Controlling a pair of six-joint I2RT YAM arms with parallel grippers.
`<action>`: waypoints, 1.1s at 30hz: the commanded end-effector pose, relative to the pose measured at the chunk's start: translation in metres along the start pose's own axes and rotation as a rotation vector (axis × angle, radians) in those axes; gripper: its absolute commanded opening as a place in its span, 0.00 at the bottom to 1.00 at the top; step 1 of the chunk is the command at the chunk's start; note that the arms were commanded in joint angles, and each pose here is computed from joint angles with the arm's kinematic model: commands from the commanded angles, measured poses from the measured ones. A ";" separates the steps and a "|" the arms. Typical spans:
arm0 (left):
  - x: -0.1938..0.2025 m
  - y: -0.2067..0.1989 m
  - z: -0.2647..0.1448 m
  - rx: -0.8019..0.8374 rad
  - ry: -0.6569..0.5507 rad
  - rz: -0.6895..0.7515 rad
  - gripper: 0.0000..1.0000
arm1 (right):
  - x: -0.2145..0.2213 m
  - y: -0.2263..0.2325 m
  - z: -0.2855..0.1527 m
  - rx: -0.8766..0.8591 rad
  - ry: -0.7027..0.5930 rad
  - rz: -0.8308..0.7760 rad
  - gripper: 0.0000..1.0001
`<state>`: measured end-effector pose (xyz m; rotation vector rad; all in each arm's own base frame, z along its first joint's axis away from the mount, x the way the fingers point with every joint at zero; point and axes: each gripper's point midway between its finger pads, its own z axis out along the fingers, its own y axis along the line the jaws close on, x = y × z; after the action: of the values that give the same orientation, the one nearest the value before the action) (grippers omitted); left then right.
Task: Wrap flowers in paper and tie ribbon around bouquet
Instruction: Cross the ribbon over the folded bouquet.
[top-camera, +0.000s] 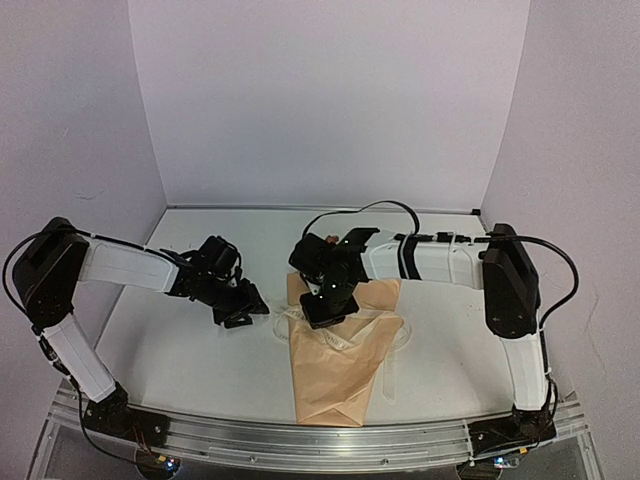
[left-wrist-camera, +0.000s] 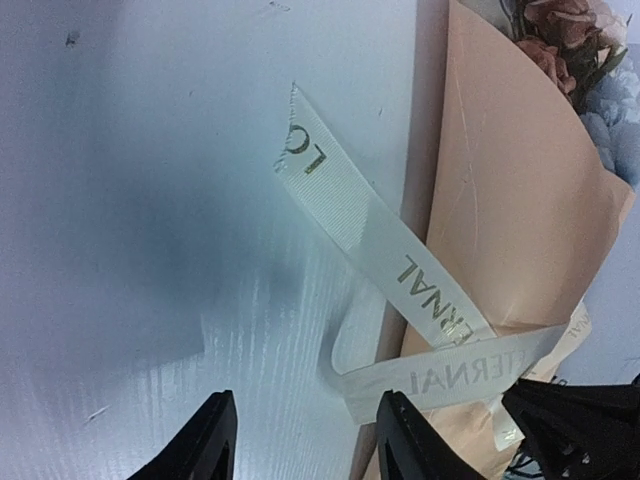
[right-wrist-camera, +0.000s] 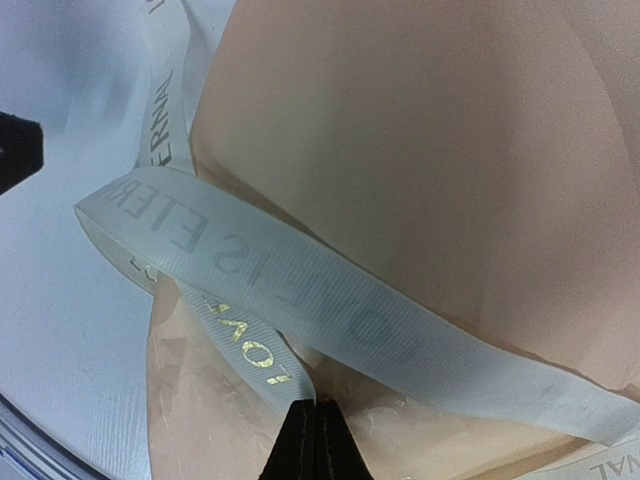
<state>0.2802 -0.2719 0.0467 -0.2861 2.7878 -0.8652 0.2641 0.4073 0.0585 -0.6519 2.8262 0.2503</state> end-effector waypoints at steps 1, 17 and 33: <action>-0.021 -0.028 0.000 0.120 -0.052 -0.202 0.54 | -0.010 0.009 -0.007 -0.024 -0.011 -0.038 0.00; -0.029 -0.024 0.017 0.176 -0.063 -0.416 0.62 | 0.004 0.026 -0.067 -0.245 -0.012 -0.177 0.57; -0.030 -0.021 0.044 0.091 -0.045 -0.504 0.56 | 0.032 -0.054 -0.135 -0.201 -0.107 -0.108 0.72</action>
<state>0.3146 -0.2917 0.0299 -0.9811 2.6486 -1.0713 0.2348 0.3459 0.1692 -0.8432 2.6810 0.5928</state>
